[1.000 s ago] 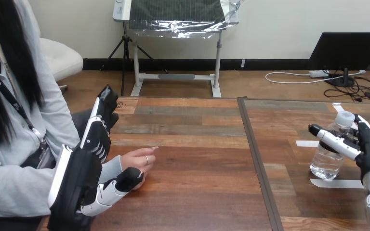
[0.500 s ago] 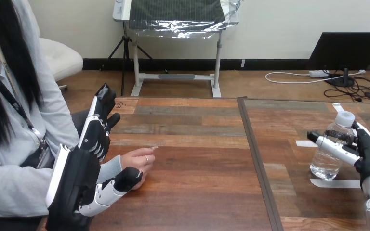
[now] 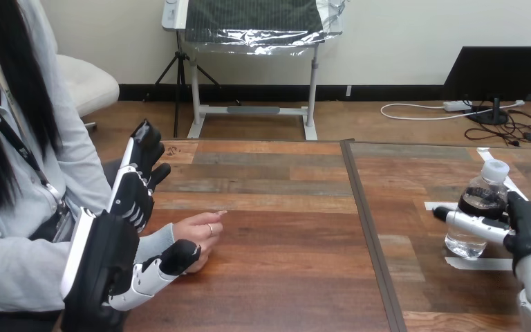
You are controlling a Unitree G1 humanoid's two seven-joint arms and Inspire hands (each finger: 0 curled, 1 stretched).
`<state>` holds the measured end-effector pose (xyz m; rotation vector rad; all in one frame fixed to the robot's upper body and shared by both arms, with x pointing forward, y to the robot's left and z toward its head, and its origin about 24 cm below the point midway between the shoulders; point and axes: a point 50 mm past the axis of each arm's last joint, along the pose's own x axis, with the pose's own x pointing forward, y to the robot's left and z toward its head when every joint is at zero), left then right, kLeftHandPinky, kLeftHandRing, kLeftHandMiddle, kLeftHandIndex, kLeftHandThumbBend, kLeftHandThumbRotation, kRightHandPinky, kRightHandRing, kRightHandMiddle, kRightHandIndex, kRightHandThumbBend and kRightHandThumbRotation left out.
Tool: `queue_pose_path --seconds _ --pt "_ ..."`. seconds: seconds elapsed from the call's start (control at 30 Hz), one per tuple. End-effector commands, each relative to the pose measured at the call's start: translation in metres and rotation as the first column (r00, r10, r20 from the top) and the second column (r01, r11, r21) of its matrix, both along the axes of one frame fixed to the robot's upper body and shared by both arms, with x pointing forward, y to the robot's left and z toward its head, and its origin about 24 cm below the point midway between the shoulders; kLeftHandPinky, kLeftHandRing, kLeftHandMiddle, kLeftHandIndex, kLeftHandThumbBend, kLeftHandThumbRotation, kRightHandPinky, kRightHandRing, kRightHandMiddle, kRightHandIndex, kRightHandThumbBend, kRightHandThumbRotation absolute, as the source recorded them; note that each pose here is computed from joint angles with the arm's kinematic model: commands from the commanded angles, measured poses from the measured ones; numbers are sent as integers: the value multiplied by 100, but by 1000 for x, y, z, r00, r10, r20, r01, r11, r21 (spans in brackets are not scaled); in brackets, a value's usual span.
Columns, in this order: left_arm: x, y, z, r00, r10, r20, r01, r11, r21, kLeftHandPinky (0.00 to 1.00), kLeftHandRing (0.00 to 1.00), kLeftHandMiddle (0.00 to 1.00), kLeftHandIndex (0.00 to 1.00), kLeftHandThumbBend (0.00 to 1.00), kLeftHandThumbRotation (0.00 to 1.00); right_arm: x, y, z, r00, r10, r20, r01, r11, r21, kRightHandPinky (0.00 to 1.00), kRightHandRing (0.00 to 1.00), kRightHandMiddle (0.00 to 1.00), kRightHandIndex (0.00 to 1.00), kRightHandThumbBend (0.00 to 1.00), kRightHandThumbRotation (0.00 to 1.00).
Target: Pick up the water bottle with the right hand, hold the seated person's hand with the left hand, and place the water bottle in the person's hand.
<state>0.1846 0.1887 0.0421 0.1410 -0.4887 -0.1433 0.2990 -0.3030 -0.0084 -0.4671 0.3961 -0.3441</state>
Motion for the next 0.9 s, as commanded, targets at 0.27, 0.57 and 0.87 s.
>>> queue_pose_path --seconds 0.27,0.57,0.87 --pt "5 4 19 993 -7 117 7 1000 -1 92 97 100 100 100 68 18 12 14 999 20 37 -19 1000 -19 70 78 81 87 95 11" --pt "4 5 20 992 0 126 1 1000 -8 91 95 100 100 100 66 21 13 16 999 -4 42 5 1000 -22 69 77 78 81 94 3" --pt "3 5 20 990 2 140 -2 1000 -1 90 95 100 100 100 66 23 14 20 997 -38 69 40 999 -26 61 67 69 70 93 0"
